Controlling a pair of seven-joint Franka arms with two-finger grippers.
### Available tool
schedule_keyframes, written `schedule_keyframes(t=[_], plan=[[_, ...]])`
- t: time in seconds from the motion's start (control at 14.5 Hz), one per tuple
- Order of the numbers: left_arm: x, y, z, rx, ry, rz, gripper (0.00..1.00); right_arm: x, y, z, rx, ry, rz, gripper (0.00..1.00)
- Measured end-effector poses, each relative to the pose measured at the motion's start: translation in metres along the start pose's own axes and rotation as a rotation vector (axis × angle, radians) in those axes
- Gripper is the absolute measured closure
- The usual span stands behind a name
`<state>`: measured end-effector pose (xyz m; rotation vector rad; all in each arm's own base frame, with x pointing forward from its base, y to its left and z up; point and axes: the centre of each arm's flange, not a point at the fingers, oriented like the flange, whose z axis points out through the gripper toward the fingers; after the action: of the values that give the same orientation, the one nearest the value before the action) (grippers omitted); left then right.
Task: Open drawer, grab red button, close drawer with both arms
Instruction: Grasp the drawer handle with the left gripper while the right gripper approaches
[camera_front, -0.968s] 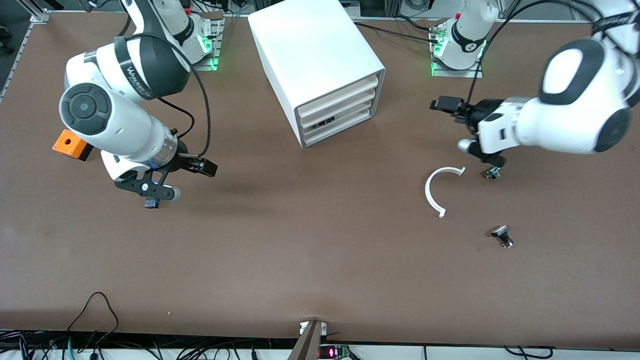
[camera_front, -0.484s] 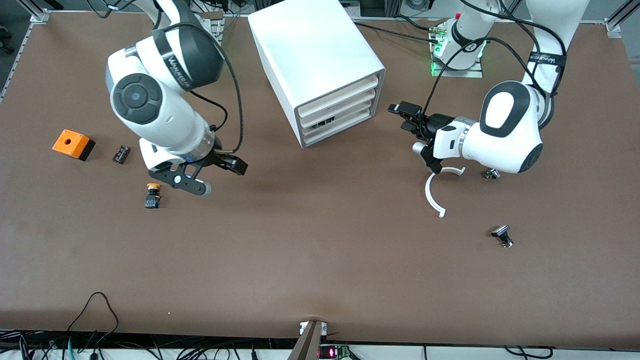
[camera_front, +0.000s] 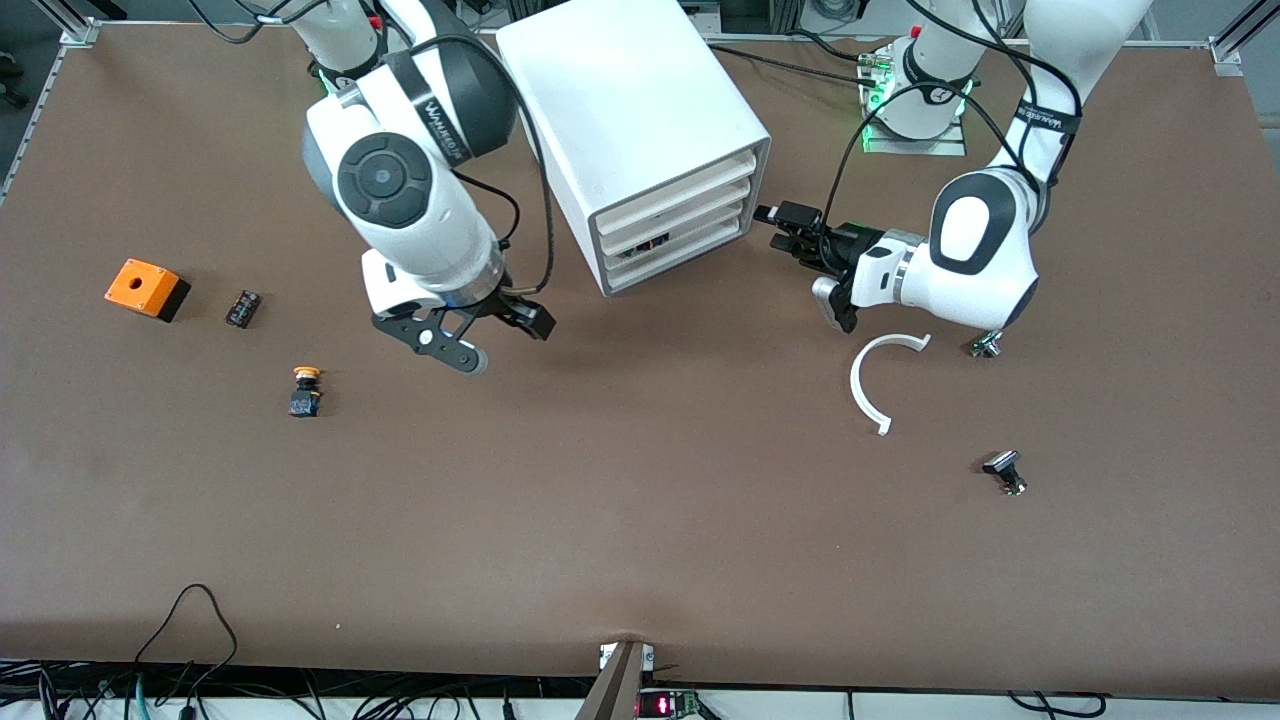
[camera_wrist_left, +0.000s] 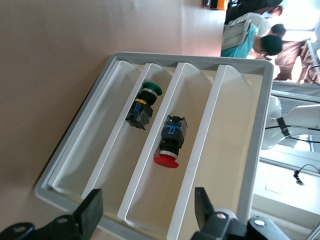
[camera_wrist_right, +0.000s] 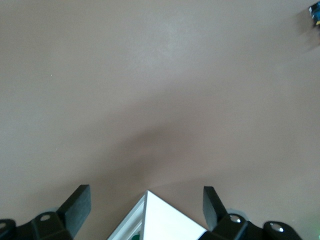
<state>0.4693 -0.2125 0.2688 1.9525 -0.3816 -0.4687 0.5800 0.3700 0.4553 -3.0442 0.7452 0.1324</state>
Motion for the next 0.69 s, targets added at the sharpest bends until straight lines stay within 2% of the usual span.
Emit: schedule_keyframes(t=[0.14,0.21,0.28,0.41,0.69], plan=[[-0.008,-0.009,0.015,-0.033,0.017,0.025,0.20,-0.011,-0.008,0.005,-0.009,0.006,0.008,0.00],[-0.011,-0.013,0.020,-0.037,0.019,0.031,0.26,-0.017,-0.011,0.007,-0.014,0.010,0.011,0.00],[-0.013,-0.016,0.022,-0.037,0.020,0.032,0.26,-0.022,-0.015,0.009,-0.016,0.012,0.019,0.00],[-0.018,-0.023,0.027,-0.038,0.019,0.047,0.33,-0.033,-0.023,0.011,-0.016,0.015,0.034,0.00],[-0.024,-0.037,0.051,-0.081,0.056,0.059,0.33,-0.055,-0.035,0.011,-0.015,0.020,0.056,0.00]])
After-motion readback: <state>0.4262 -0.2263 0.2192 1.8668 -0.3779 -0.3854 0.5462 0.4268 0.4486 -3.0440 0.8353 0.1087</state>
